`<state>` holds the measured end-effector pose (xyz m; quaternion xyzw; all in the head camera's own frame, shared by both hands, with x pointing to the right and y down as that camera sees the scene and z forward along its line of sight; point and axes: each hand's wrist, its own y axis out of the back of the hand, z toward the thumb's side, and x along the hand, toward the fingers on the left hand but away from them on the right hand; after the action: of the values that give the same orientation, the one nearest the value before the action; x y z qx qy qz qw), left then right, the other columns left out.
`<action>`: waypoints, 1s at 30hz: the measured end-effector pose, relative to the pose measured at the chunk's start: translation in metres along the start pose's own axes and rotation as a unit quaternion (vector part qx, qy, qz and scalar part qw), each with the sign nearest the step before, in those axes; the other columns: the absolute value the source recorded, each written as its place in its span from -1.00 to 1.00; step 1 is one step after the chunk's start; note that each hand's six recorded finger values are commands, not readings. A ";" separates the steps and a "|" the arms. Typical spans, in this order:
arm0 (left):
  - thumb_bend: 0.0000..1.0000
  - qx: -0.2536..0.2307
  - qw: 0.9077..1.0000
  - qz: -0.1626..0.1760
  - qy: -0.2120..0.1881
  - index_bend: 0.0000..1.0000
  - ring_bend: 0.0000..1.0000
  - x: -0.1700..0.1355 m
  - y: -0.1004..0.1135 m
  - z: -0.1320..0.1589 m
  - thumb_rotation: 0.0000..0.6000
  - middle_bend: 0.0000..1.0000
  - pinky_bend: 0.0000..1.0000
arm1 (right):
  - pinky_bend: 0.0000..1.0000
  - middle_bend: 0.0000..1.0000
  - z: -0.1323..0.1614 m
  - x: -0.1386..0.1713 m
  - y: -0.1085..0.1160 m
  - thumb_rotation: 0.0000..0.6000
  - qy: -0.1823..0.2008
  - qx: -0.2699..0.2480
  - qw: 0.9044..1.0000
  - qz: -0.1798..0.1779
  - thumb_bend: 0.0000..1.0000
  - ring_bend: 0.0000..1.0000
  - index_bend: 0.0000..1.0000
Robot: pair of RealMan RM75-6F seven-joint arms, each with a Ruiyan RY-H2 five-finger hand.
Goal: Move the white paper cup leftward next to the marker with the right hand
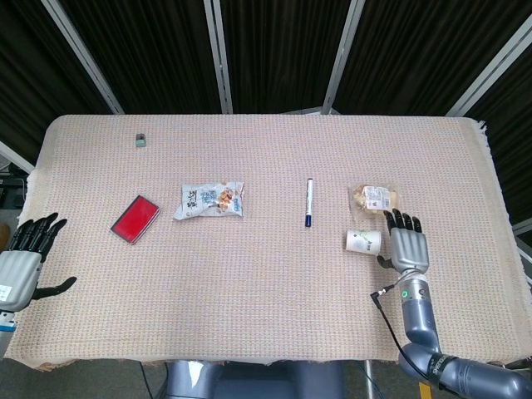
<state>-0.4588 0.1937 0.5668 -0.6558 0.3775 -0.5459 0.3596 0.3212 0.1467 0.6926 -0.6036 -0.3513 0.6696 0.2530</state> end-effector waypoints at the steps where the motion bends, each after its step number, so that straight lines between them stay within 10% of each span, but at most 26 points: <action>1: -0.77 0.000 1.000 0.000 0.000 -1.00 -1.00 0.000 0.000 0.000 1.00 -1.00 -1.00 | -1.00 -1.00 0.005 0.002 0.000 1.00 0.010 0.000 1.000 -0.007 -0.73 -1.00 -0.57; 30: -0.76 -0.002 1.000 -0.004 0.000 -1.00 -1.00 0.002 0.000 0.000 1.00 -1.00 -1.00 | -1.00 -0.98 0.048 -0.009 -0.023 1.00 0.016 0.029 0.999 -0.031 -0.65 -1.00 -0.09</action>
<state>-0.4583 0.1920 0.5681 -0.6578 0.3765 -0.5466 0.3560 0.2727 0.1467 0.7175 -0.5959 -0.3462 0.6614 0.2961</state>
